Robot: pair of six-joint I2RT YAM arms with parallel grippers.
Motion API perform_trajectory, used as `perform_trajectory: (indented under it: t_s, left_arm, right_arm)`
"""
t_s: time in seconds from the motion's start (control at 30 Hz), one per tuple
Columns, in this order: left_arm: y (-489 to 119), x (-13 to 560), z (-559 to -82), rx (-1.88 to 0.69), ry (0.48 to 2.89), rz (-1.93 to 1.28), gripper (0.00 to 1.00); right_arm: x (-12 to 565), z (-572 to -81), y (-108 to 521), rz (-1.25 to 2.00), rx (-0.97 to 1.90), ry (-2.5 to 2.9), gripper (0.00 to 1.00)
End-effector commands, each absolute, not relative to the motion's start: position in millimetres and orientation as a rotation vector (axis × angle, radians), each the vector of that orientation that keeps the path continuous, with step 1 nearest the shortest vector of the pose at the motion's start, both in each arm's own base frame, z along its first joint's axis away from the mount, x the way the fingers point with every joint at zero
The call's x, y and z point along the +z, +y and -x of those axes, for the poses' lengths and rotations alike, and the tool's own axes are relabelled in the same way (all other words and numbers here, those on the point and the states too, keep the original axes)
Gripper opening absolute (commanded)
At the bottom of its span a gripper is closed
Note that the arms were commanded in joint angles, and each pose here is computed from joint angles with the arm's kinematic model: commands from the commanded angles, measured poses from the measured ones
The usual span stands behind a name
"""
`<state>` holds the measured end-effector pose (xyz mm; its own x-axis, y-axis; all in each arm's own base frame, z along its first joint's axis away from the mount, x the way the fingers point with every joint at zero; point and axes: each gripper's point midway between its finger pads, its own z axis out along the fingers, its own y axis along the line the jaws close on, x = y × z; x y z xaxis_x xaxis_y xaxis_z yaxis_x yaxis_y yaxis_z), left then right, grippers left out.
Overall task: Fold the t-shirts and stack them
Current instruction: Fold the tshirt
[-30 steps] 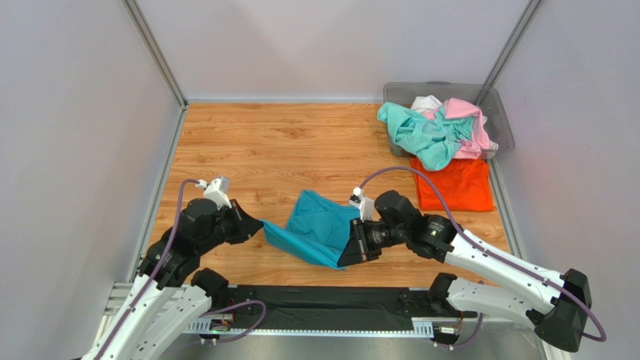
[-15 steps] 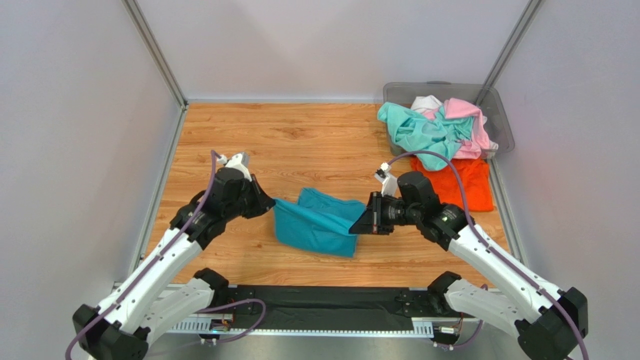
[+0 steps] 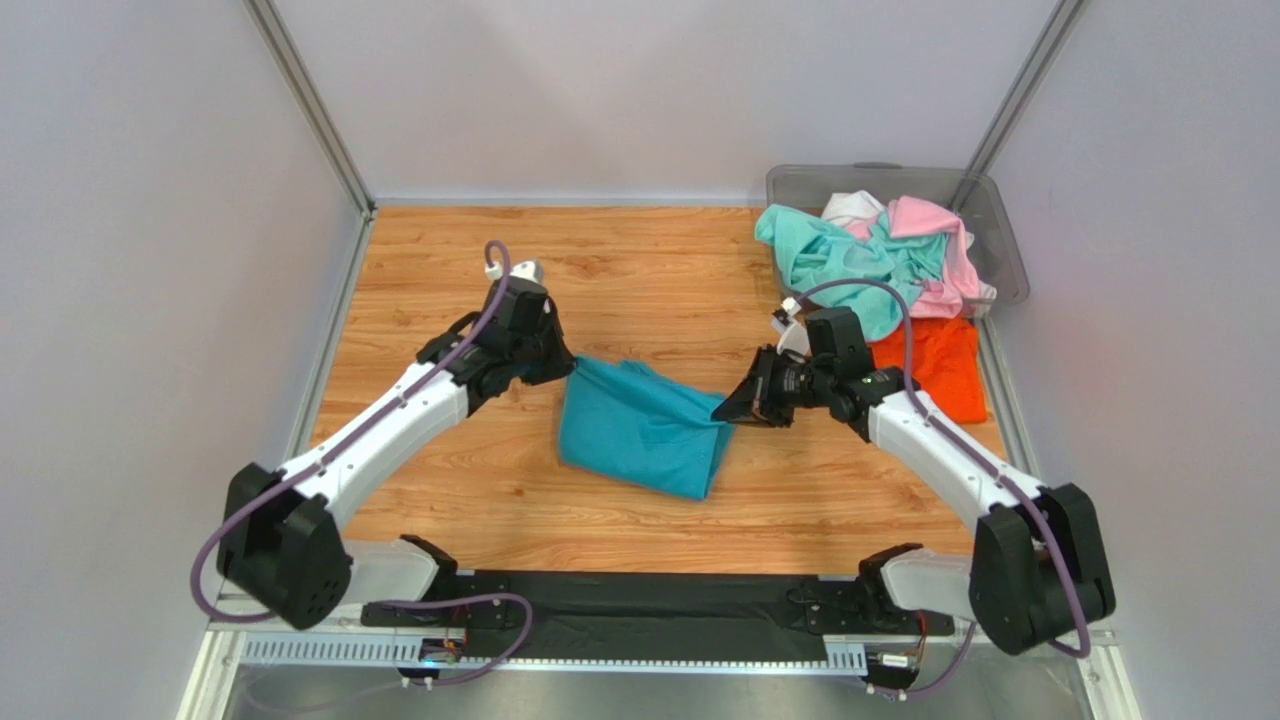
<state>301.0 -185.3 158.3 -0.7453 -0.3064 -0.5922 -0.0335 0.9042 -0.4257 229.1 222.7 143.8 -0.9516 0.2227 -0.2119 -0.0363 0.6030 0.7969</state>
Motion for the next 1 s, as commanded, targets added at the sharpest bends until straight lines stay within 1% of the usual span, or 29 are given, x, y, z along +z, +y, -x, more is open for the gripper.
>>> perform_trajectory:
  t_s: [0.0, 0.07, 0.1, 0.17, 0.2, 0.23, 0.3, 0.37, 0.4, 0.43, 0.47, 0.5, 0.53, 0.57, 0.6, 0.63, 0.7, 0.73, 0.77, 0.8, 0.87, 0.97]
  left_arm:
    - [-191, 160, -338, -0.462, 2.338, 0.231, 0.0]
    - [-196, 158, -351, -0.467, 2.339, 0.232, 0.0]
    - [-200, 146, -358, -0.465, 2.364, 0.231, 0.0]
    - [-205, 140, -367, -0.478, 2.379, 0.222, 0.0]
    - [-211, 127, -372, -0.485, 2.411, 0.212, 0.0]
    - [-214, 128, -378, -0.493, 2.409, 0.208, 0.0]
    - [-220, 109, -384, -0.485, 2.449, 0.183, 0.0]
    - [-228, 106, -392, -0.513, 2.459, 0.154, 0.0]
    - [-233, 95, -393, -0.527, 2.487, 0.138, 0.0]
    - [-238, 97, -397, -0.543, 2.484, 0.128, 0.01]
    - [-241, 94, -398, -0.555, 2.491, 0.115, 0.02]
    - [-246, 87, -398, -0.575, 2.513, 0.092, 0.06]
    - [-250, 89, -402, -0.593, 2.507, 0.079, 0.16]
    - [-254, 88, -401, -0.619, 2.512, 0.055, 0.25]
    - [-256, 87, -401, -0.628, 2.521, 0.047, 0.32]
    - [-257, 87, -400, -0.634, 2.523, 0.038, 0.53]
    - [-257, 93, -399, -0.643, 2.51, 0.03, 0.71]
    - [-255, 95, -399, -0.637, 2.504, 0.029, 0.91]
    - [-253, 97, -399, -0.625, 2.498, 0.025, 0.97]
    - [-251, 102, -397, -0.616, 2.486, 0.023, 1.0]
    - [-245, 109, -397, -0.591, 2.462, 0.007, 1.0]
    - [-237, 102, -392, -0.56, 2.472, -0.011, 1.0]
  right_arm:
    - [151, -259, 219, -0.166, 1.285, 2.476, 0.0]
    - [139, -271, 213, -0.222, 1.255, 2.497, 0.0]
    - [131, -282, 207, -0.274, 1.219, 2.505, 0.0]
    - [123, -294, 199, -0.318, 1.182, 2.507, 0.01]
    - [119, -297, 198, -0.337, 1.166, 2.517, 0.01]
    - [110, -303, 195, -0.368, 1.143, 2.536, 0.04]
    - [98, -308, 192, -0.409, 1.129, 2.565, 0.05]
    - [92, -313, 190, -0.431, 1.108, 2.569, 0.06]
    - [87, -315, 188, -0.448, 1.088, 2.578, 0.08]
    - [86, -316, 187, -0.448, 1.082, 2.577, 0.18]
    - [85, -318, 186, -0.461, 1.07, 2.575, 0.23]
    - [85, -319, 184, -0.462, 1.052, 2.571, 0.26]
    - [85, -321, 183, -0.462, 1.04, 2.565, 0.36]
    - [87, -323, 182, -0.438, 1.027, 2.555, 0.44]
    - [92, -323, 181, -0.417, 1.023, 2.54, 0.56]
    - [94, -324, 180, -0.396, 1.017, 2.533, 0.61]
    - [100, -321, 179, -0.336, 1.005, 2.509, 0.64]
    - [101, -320, 178, -0.319, 0.996, 2.506, 0.65]
    - [102, -318, 178, -0.294, 0.992, 2.502, 0.66]
    - [102, -313, 178, -0.247, 0.977, 2.499, 0.67]
    - [100, -311, 179, -0.184, 0.941, 2.497, 0.67]
    - [89, -313, 174, -0.107, 0.854, 2.52, 0.67]
